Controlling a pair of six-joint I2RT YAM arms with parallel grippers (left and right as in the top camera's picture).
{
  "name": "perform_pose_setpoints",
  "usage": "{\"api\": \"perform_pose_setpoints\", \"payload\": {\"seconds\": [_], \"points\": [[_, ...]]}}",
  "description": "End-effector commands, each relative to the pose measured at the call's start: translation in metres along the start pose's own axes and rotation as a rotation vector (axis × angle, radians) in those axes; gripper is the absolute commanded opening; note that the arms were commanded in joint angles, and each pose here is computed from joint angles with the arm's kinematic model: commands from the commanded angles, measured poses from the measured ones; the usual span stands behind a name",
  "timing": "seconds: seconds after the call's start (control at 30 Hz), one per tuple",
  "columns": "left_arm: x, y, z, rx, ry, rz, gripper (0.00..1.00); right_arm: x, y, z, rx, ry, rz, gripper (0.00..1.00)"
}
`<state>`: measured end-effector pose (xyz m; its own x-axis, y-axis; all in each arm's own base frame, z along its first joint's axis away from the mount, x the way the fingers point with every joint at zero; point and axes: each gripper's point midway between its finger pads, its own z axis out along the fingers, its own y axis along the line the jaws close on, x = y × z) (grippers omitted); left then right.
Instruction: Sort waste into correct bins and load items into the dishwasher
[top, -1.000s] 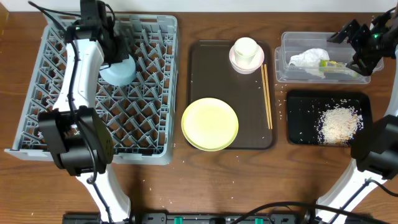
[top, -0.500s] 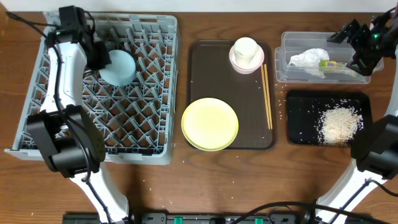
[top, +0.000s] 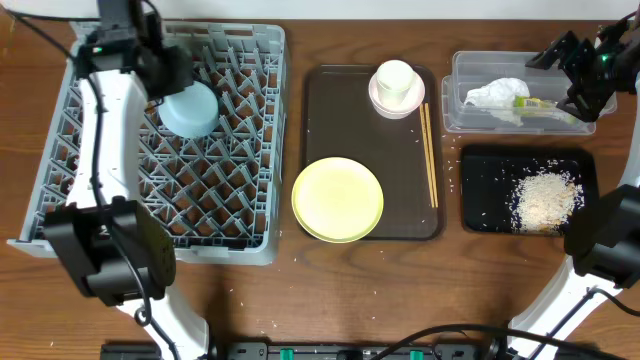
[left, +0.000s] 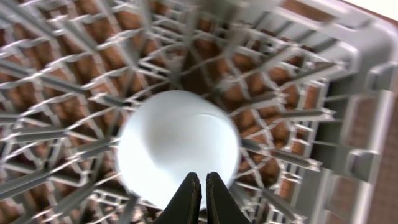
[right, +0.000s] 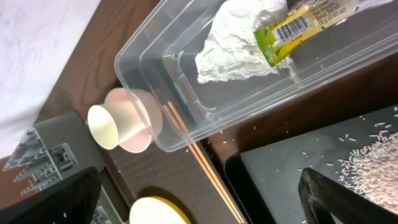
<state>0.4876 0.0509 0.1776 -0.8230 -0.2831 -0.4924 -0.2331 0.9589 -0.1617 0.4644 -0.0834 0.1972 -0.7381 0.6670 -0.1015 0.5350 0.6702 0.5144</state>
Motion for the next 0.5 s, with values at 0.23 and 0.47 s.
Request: {"api": "perform_pose_setpoints", "payload": {"seconds": [0.23, 0.47], "points": [[0.038, 0.024, 0.056, -0.108, 0.161, -0.009, 0.08, -0.001, 0.006, -0.014, -0.019, -0.027, 0.001, 0.99], [0.036, 0.061, 0.052, -0.206, 0.158, -0.047, 0.08, -0.001, 0.006, -0.014, -0.019, -0.027, 0.001, 0.99]]}}
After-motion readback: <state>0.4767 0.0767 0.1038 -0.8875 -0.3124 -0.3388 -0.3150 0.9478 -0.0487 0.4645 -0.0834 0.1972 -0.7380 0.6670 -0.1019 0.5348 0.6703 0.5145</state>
